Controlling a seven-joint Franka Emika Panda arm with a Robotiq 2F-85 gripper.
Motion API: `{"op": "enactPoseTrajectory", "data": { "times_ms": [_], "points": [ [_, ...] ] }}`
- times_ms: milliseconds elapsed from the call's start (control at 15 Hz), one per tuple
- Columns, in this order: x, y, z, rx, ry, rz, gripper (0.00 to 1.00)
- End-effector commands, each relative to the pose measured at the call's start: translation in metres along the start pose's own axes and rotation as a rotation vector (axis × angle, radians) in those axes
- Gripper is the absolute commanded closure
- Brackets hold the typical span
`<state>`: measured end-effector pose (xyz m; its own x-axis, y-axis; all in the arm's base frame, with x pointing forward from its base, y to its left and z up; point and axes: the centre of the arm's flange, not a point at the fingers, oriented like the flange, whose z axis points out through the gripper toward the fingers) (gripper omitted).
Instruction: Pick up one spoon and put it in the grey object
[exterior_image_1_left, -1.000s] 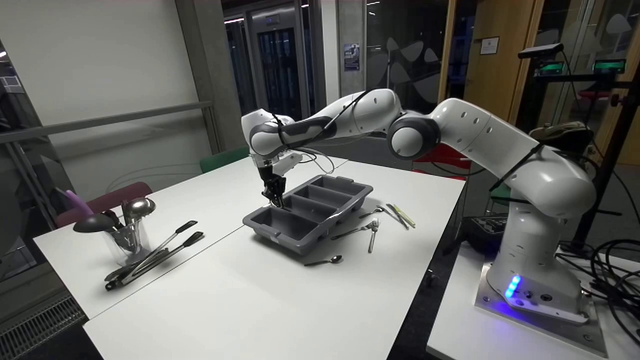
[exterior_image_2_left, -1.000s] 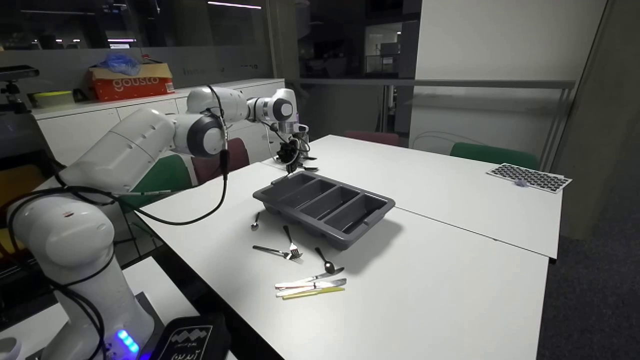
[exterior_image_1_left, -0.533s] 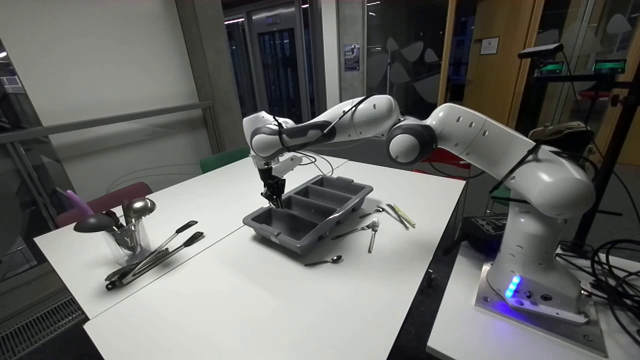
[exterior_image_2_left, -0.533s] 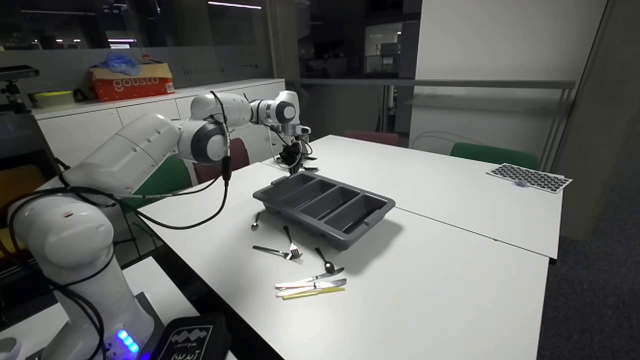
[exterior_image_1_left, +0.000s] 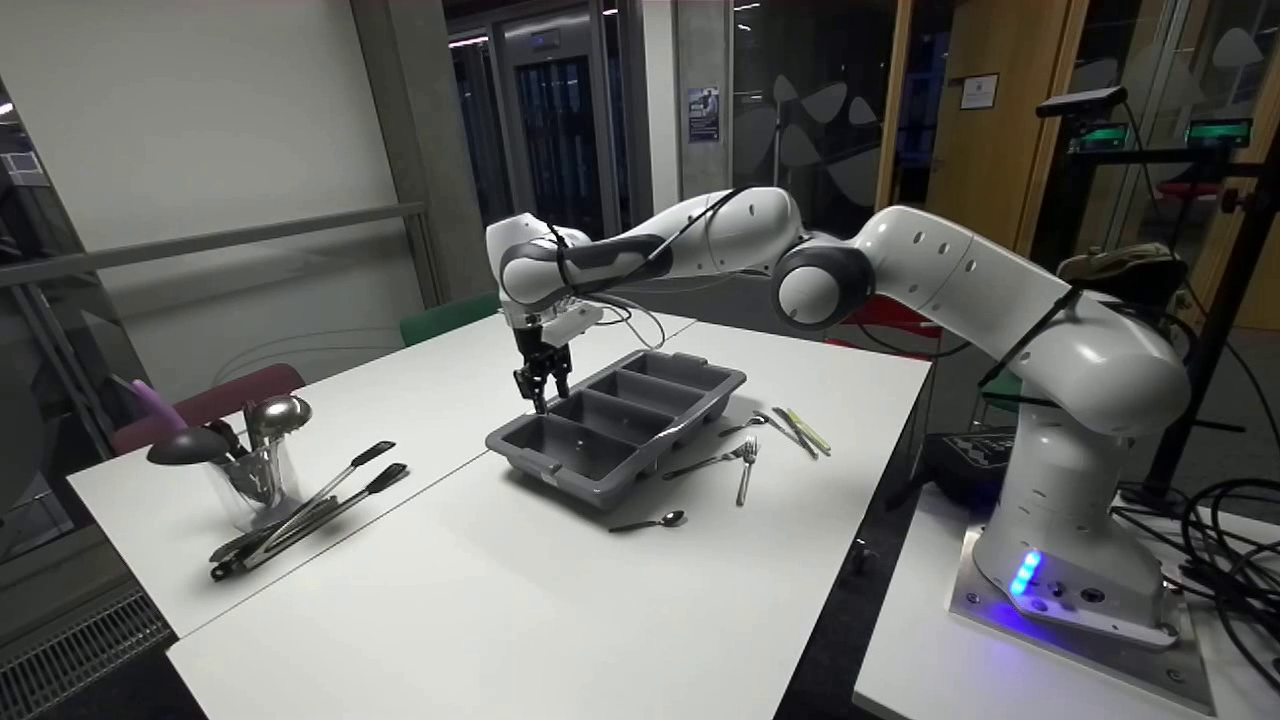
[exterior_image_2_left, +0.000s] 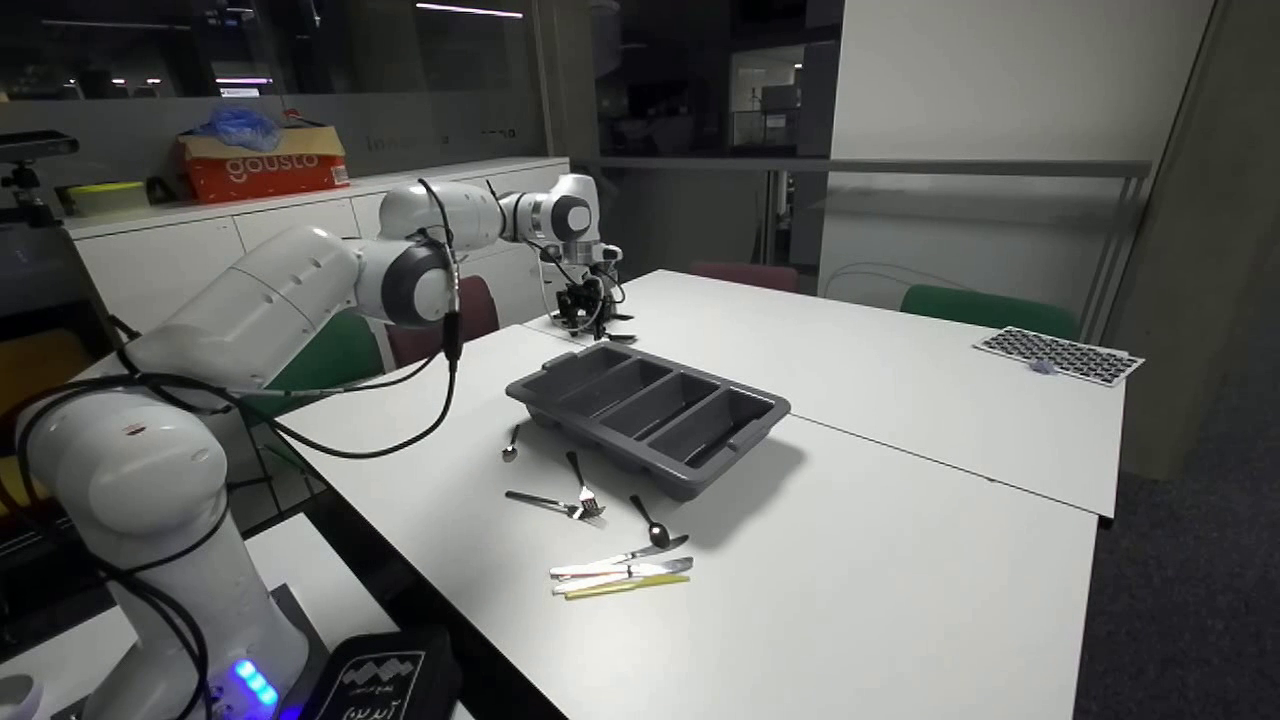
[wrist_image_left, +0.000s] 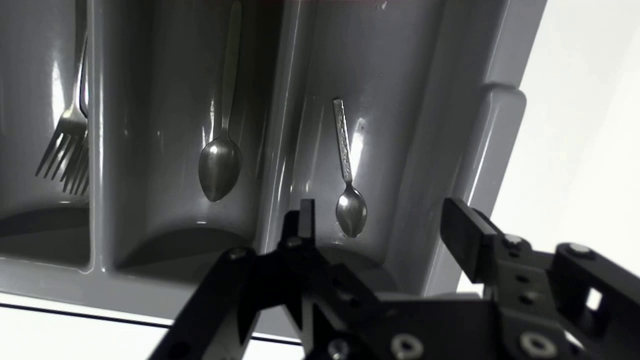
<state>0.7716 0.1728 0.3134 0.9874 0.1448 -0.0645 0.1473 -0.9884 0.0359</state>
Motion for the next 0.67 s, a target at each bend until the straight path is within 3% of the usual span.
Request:
{"op": "enactPoseTrajectory", "data": {
  "times_ms": [0,133,400,600],
  "points": [
    [-0.045,-0.003,-0.039,-0.012,-0.029,0.044,0.01],
    [-0.077,-0.015,-0.049,-0.039,-0.038,0.084,0.00],
    [-0.095,-0.049,-0.056,-0.055,-0.002,0.157,0.00],
    [-0.104,-0.077,-0.051,-0.052,0.098,0.180,0.00]
  ]
}}
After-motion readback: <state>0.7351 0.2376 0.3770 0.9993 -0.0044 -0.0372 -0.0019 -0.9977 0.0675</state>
